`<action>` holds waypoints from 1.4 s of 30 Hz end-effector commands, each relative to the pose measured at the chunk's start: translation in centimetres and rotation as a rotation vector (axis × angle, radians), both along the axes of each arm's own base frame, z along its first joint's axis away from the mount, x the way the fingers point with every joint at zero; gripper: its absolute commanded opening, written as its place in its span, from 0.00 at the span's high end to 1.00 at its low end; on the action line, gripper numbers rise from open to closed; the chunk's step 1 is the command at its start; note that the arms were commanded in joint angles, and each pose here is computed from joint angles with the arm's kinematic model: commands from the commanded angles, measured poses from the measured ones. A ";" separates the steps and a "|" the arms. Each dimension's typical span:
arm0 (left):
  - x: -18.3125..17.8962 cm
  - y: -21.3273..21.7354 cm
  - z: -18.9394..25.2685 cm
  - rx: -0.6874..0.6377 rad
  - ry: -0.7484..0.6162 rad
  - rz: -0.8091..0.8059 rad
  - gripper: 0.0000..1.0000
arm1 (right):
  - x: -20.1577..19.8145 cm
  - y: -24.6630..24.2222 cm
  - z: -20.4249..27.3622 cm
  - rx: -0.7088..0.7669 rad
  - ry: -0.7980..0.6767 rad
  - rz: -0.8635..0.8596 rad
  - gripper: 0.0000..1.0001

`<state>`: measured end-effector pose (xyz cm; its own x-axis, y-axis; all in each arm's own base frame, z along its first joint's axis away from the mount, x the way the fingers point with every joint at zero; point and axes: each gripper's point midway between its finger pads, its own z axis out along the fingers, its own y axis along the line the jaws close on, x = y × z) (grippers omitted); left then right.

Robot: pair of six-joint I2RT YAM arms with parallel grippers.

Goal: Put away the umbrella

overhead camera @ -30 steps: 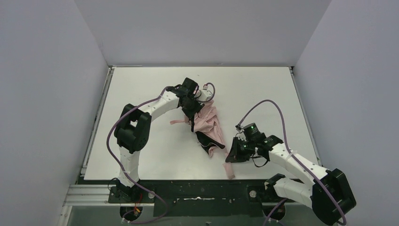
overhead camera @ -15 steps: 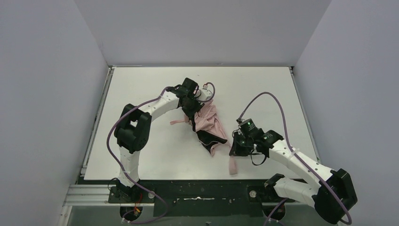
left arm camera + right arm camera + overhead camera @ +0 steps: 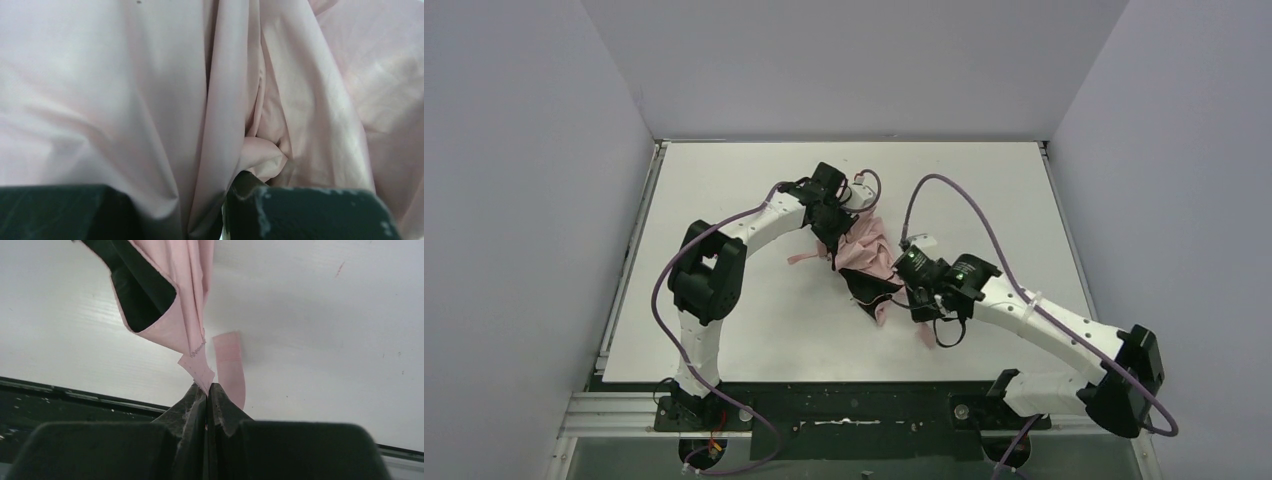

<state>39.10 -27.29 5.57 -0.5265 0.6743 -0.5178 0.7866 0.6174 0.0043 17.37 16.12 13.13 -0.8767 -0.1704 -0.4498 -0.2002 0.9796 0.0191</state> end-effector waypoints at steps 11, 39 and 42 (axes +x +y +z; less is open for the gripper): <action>2.8 0.8 3.0 -0.106 -0.086 0.057 1.00 | -4.7 -0.2 -4.5 -0.177 0.157 0.119 1.00; -4.3 -0.7 8.0 -0.298 0.115 -0.058 0.11 | 5.4 -1.6 4.3 0.141 -0.195 -0.121 0.44; -4.3 0.6 8.9 -0.267 0.065 0.009 0.10 | 7.0 -1.3 2.5 0.200 -0.159 -0.126 0.43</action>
<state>34.77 -28.07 10.17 -0.5765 0.5687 -0.5867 0.8032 0.5264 -0.2789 21.58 13.73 17.53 -0.8003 0.0023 -0.5996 -0.0862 0.9892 0.1188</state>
